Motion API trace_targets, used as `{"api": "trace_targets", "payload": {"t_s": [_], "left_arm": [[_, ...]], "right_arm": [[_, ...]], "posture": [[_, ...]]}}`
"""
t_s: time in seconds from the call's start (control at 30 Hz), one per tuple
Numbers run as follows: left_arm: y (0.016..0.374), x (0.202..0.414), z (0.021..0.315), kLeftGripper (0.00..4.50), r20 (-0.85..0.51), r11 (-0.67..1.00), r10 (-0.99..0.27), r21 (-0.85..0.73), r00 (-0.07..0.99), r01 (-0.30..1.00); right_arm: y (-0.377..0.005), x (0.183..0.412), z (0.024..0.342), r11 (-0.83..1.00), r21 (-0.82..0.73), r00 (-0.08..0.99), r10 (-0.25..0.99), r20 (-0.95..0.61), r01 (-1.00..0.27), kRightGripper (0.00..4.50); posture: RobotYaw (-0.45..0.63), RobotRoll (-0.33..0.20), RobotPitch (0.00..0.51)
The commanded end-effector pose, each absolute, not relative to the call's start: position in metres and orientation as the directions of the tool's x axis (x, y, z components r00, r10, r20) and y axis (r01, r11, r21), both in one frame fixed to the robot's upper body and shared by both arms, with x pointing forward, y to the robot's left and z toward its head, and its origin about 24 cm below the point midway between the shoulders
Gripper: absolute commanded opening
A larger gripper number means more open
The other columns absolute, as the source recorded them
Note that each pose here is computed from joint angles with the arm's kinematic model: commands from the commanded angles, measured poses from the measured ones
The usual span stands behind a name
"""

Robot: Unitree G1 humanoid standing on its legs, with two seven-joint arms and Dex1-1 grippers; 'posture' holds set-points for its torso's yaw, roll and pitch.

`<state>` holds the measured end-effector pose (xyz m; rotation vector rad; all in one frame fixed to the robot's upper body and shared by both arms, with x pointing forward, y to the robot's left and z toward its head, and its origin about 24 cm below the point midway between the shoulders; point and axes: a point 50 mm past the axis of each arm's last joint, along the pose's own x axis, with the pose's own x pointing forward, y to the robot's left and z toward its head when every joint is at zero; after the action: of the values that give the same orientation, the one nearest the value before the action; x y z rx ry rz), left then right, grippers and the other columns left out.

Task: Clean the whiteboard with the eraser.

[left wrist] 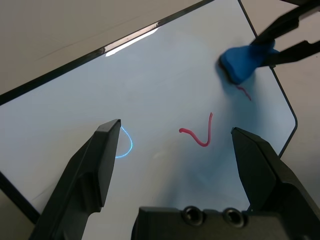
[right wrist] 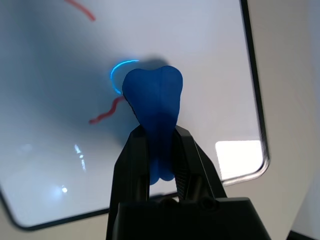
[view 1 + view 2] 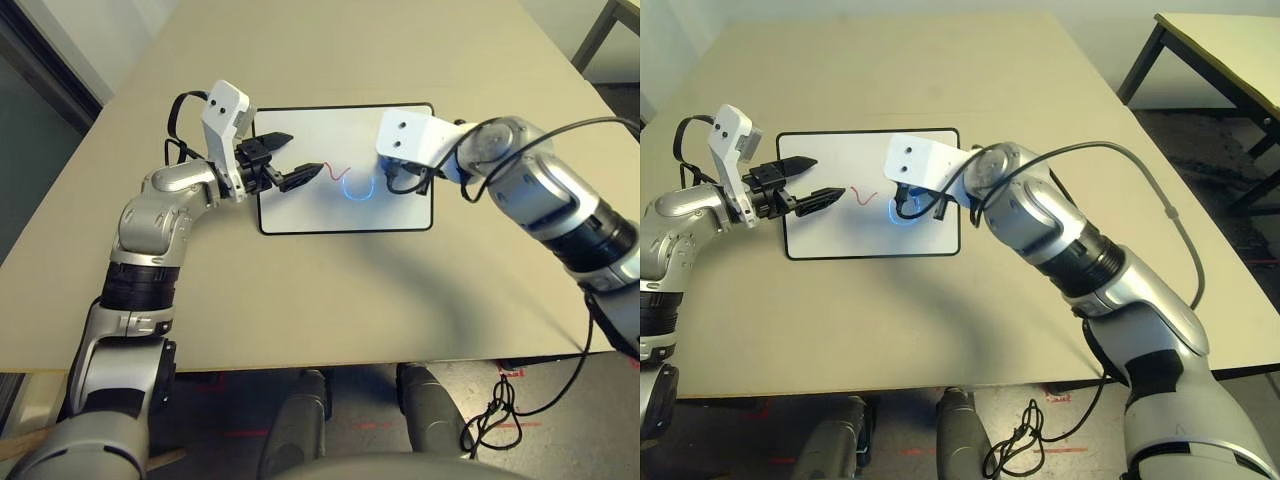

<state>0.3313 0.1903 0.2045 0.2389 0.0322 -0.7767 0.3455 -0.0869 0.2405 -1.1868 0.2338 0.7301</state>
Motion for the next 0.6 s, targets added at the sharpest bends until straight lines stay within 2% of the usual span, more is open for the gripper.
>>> {"api": "trace_targets", "payload": {"t_s": [0.03, 0.23, 0.37, 0.47, 0.6], "left_arm": [[0.19, 0.328, 0.201, 4.5, -0.13, 0.691, -0.685, 0.196, 0.717, 0.695], [0.192, 0.325, 0.199, 4.5, -0.135, 0.697, -0.679, 0.191, 0.722, 0.691], [0.193, 0.325, 0.199, 4.5, -0.137, 0.7, -0.675, 0.191, 0.725, 0.688], [0.192, 0.325, 0.199, 4.5, -0.137, 0.701, -0.675, 0.19, 0.725, 0.688], [0.191, 0.325, 0.199, 4.5, -0.138, 0.699, -0.676, 0.189, 0.724, 0.69]], "right_arm": [[-0.084, 0.347, 0.236, 0.138, -0.757, 0.739, 0.386, -0.553, -0.639, 0.6], [-0.087, 0.33, 0.208, 0.052, -0.686, 0.653, 0.366, -0.663, -0.725, 0.6], [-0.09, 0.321, 0.201, 0.021, -0.655, 0.619, 0.35, -0.703, -0.756, 0.6], [-0.092, 0.325, 0.205, 0.045, -0.667, 0.639, 0.34, -0.69, -0.744, 0.59], [-0.094, 0.341, 0.228, 0.142, -0.732, 0.73, 0.326, -0.601, -0.666, 0.59]], "posture": [[-0.05, 0.0, 0.174], [-0.04, 0.0, 0.179], [-0.04, 0.0, 0.181], [-0.04, 0.0, 0.182], [-0.04, 0.0, 0.182]]}}
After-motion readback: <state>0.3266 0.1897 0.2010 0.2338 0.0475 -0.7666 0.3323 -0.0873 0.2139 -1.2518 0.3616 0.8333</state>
